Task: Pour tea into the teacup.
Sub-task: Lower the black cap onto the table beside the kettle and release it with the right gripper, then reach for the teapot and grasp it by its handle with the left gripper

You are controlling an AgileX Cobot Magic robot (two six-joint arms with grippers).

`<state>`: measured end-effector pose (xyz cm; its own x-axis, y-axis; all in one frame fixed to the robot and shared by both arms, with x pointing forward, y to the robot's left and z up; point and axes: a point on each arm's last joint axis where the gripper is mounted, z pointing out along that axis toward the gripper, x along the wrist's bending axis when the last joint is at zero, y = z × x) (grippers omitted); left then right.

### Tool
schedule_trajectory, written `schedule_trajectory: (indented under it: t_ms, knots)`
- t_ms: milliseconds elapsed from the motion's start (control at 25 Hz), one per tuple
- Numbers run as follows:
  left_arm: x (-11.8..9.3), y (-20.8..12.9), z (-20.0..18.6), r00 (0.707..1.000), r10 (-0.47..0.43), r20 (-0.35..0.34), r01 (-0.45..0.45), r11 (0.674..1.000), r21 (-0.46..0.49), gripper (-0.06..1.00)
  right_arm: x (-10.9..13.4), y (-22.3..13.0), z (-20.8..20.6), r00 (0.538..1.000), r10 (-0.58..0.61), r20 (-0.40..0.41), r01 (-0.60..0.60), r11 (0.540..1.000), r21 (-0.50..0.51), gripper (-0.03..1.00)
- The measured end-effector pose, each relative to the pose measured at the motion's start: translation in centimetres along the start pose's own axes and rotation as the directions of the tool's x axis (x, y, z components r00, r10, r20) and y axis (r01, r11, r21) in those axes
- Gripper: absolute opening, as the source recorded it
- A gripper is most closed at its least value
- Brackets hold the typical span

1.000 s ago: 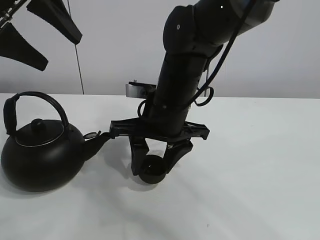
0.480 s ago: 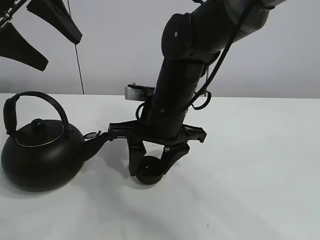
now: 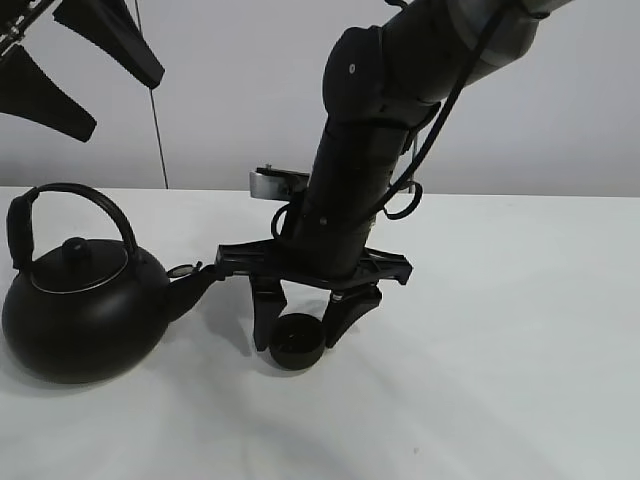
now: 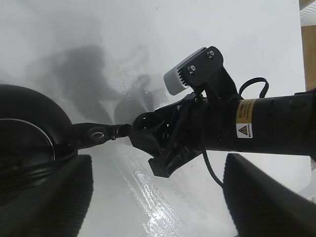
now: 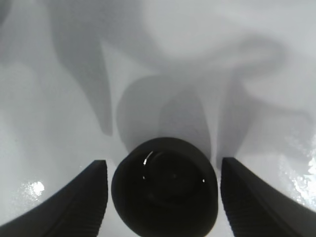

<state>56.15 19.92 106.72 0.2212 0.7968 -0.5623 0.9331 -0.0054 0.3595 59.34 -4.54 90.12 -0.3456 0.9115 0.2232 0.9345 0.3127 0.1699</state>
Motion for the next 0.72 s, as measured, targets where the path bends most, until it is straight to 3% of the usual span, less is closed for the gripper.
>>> schedule_trajectory:
  t_ms: [200, 520, 600, 720]
  knots:
    - [0.0, 0.0, 0.0, 1.0, 0.0, 0.0, 0.0, 1.0, 0.0, 0.53, 0.1, 0.1, -0.3, 1.0, 0.002, -0.002, -0.002, 1.0, -0.007, 0.45]
    - [0.0, 0.0, 0.0, 1.0, 0.0, 0.0, 0.0, 1.0, 0.0, 0.53, 0.4, 0.3, -5.0, 0.997, -0.053, 0.049, 0.057, 0.995, -0.086, 0.45]
    - [0.0, 0.0, 0.0, 1.0, 0.0, 0.0, 0.0, 1.0, 0.0, 0.53, -0.2, 0.5, -6.4, 0.997, -0.039, 0.07, 0.047, 0.992, -0.117, 0.45]
    - [0.0, 0.0, 0.0, 1.0, 0.0, 0.0, 0.0, 1.0, 0.0, 0.53, -2.9, 1.0, -8.4, 0.993, 0.014, 0.116, 0.002, 0.99, -0.142, 0.45]
